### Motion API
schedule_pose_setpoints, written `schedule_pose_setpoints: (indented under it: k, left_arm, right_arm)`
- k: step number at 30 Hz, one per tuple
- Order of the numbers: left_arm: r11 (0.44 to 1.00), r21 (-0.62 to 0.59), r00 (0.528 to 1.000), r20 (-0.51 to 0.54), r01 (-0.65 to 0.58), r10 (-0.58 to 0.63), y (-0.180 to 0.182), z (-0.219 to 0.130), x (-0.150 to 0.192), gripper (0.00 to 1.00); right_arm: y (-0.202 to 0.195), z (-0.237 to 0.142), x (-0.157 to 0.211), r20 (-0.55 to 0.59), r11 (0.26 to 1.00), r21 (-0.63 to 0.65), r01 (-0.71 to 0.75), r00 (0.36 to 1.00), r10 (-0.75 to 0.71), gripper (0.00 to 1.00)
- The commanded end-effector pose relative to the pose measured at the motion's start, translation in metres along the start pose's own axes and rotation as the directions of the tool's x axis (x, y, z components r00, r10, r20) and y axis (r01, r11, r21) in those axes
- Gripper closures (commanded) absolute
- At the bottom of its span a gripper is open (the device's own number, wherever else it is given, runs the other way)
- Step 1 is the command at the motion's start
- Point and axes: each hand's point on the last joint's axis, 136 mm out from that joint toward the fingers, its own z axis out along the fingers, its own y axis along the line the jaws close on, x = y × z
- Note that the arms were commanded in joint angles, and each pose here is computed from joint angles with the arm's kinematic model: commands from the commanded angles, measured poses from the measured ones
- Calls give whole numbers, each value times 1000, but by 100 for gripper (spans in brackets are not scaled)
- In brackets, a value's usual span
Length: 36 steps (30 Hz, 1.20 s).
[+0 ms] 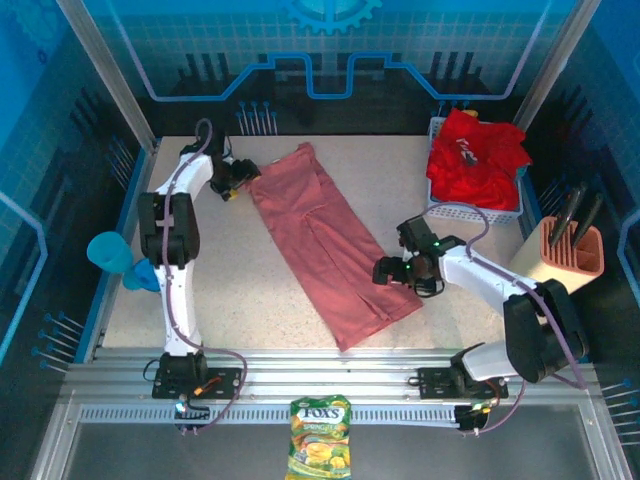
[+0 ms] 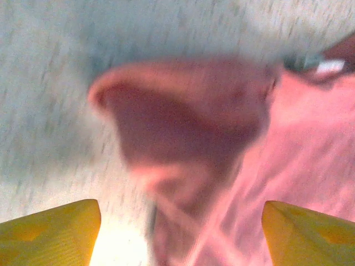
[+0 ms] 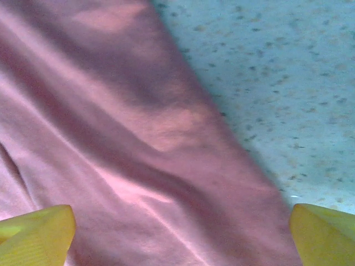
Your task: Fold and stack the t-shirts
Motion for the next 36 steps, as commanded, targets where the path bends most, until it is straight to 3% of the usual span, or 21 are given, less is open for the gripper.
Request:
schedule_pose_setpoints:
  k: [1, 4, 7, 20, 36]
  left_arm:
    - [998, 54, 1000, -11, 27, -26, -16, -43, 34, 21]
    - [998, 56, 999, -42, 27, -25, -10, -42, 69, 21]
    - [998, 54, 998, -61, 16, -12, -7, -26, 79, 21]
    - [995, 87, 996, -77, -44, 51, -37, 40, 39, 23]
    - [957, 231, 976, -87, -175, 199, -139, 72, 37, 24]
  right_arm:
    - [-15, 1, 14, -79, 1000, 6, -3, 997, 4, 0]
    - [-16, 7, 20, -110, 1000, -19, -2, 994, 0, 0]
    - [-9, 15, 28, -152, 997, -78, -11, 988, -1, 1]
    - [13, 24, 54, -171, 975, -223, -23, 985, -16, 4]
    - [72, 17, 84, -143, 952, -293, 86, 981, -133, 5]
